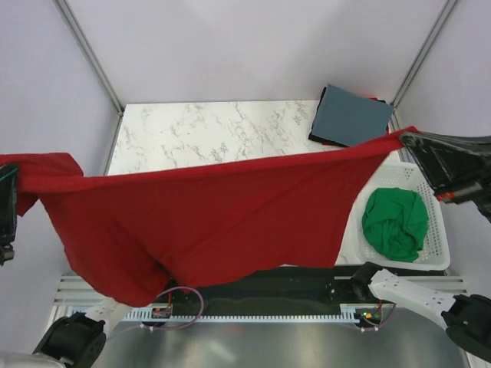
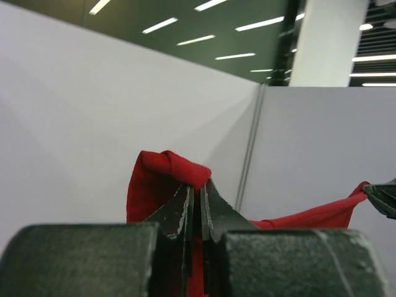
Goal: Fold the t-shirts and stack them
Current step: Flatten the tshirt out
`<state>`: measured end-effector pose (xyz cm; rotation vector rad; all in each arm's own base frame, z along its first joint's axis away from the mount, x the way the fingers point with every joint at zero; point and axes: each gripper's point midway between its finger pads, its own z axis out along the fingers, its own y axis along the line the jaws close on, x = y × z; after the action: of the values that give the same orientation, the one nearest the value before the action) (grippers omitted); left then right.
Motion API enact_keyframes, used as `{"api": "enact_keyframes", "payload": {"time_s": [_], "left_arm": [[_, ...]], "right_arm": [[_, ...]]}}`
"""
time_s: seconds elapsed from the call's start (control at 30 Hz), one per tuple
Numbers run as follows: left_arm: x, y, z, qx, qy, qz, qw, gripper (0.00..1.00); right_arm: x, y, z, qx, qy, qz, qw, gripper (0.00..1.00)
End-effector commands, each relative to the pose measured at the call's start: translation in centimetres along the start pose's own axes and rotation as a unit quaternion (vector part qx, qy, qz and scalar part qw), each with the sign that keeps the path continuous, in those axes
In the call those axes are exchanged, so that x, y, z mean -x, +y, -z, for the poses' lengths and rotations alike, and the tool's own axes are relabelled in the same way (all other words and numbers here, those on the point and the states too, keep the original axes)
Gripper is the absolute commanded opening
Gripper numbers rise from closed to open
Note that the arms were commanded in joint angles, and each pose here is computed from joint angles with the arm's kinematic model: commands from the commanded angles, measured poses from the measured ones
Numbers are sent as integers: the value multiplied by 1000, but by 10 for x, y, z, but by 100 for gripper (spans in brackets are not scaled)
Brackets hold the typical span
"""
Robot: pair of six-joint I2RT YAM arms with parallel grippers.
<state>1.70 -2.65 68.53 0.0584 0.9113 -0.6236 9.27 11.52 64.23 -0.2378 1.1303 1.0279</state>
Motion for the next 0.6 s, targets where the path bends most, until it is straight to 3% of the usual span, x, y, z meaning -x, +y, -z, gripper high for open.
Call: {"api": "enact_keyframes", "payload": {"time_s": [0.0, 0.13, 0.23, 0.3, 0.37, 0.4, 0.47, 0.5, 0.53, 0.57], "left_arm": [[45, -42, 8, -97, -84, -73, 989, 2], [29, -44, -17, -106, -64, -82, 989, 2], [-16, -17, -58, -63, -9, -76, 995, 3], [-86, 22, -98, -18, 75, -61, 995, 2], [-147, 59, -129, 25, 133, -59, 989, 2], [-195, 85, -139, 56, 184, -57, 980, 2], [-256, 128, -152, 114, 251, -70, 959, 2], [-334, 166, -157, 154, 344, -66, 924, 2], [-368, 184, -155, 173, 384, -56, 905, 4], [-408, 202, -150, 188, 434, -33, 881, 12]], "right_arm": [[53, 40, 26, 86, -97, 39, 991, 0], [53, 32, 21, 58, -104, 58, 991, 0], [36, -32, -2, -99, -87, 51, 990, 0], [-10, -109, -22, -260, -20, 64, 963, 0], [-90, -192, -36, -401, 77, 98, 908, 0], [-106, -230, -24, -490, 85, 128, 858, 0], [-187, -297, -27, -564, 170, 143, 795, 0], [-209, -336, -15, -584, 206, 108, 778, 0], [-236, -363, -5, -603, 231, 78, 759, 0], [-269, -394, 2, -625, 259, 50, 735, 0]]}}
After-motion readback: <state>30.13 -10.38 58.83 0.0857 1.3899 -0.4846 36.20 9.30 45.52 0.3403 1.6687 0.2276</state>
